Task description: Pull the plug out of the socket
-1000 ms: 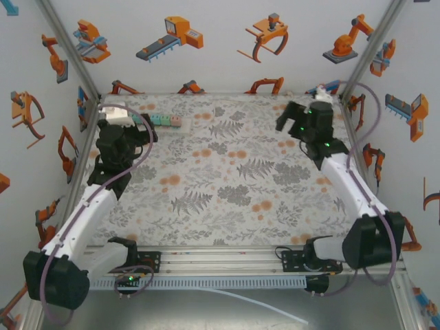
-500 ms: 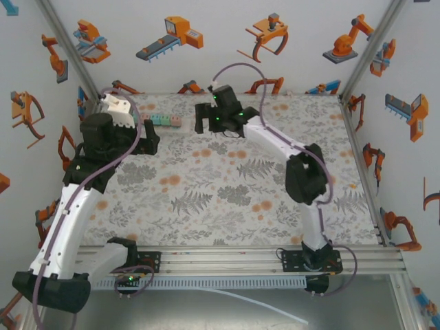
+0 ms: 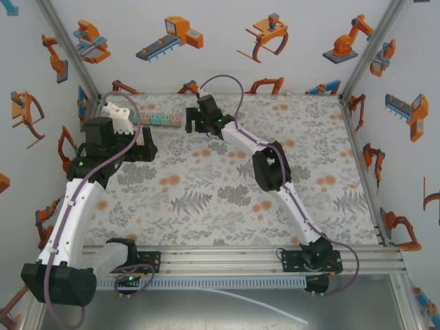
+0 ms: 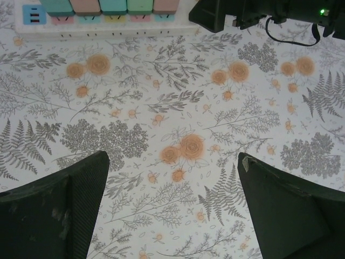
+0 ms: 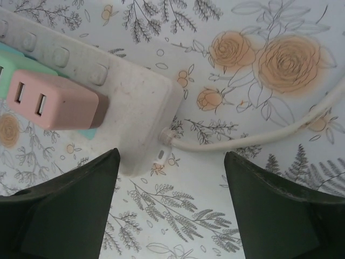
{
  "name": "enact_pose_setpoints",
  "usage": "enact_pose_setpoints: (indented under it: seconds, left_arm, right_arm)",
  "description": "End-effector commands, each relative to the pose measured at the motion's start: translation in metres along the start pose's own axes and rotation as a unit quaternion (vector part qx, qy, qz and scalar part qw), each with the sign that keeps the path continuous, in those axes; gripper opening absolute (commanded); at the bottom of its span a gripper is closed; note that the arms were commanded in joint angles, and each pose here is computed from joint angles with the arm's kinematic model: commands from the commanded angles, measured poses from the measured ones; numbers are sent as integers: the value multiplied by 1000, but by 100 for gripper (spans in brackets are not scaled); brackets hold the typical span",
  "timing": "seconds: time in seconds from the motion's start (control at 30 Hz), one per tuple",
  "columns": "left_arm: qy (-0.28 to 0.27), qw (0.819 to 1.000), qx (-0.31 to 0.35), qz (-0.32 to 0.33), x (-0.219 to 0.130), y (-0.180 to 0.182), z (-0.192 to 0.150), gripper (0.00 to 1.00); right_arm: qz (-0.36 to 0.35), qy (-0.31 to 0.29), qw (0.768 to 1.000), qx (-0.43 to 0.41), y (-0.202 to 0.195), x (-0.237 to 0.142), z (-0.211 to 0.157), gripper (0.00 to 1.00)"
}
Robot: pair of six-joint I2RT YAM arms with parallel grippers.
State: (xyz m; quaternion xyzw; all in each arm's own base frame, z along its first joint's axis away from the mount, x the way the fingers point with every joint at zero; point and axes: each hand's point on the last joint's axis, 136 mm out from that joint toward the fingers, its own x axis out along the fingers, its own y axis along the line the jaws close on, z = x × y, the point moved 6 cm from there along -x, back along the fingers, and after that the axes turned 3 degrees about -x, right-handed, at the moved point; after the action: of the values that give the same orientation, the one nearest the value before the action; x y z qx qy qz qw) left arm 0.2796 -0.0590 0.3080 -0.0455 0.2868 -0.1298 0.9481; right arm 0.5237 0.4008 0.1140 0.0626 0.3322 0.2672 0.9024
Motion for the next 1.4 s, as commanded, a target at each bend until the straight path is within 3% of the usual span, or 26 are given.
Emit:
enact_pose_setpoints:
  seconds: [0.0, 0.2, 0.33, 0.47, 0.57, 0.8, 0.97, 1.07, 1.2, 1.37]
  left_arm:
    - [-13, 1000, 11, -17, -5, -3, 2, 97]
    - [-17, 1000, 8, -22, -5, -5, 2, 97]
    - [-16, 1000, 10, -17, -4, -3, -1, 97]
    - [-15, 1000, 10, -14, -3, -2, -1, 97]
    - [-17, 1000, 13, -6, -5, -1, -1, 97]
    - [-28, 1000, 11, -5, -7, -1, 0, 97]
    - [-30, 999, -10, 0, -5, 1, 1, 97]
    - [-35, 997, -62, 14, -1, 5, 4, 97]
    - [-29, 985, -165, 31, 20, 8, 6, 97]
    - [-1, 986, -149, 76, 61, -7, 17, 100]
  right_arm:
    - [-10, -26, 998, -52, 0, -2, 12, 75]
    - [43, -46, 998, -20, 9, 18, 7, 74]
    - [54, -39, 998, -5, 12, 25, 8, 68]
    - [30, 10, 998, 56, 4, 23, -9, 52]
    - [29, 72, 994, 73, 1, 18, -34, 48]
    - [-54, 190, 980, 30, -36, -17, -64, 46]
    - [-88, 217, 971, 44, -84, -44, -70, 45]
    - [-102, 236, 966, 33, -107, -66, -74, 45]
    - [-118, 263, 957, 19, -135, -100, -85, 44]
    - [-159, 287, 944, 30, -179, -142, -101, 44]
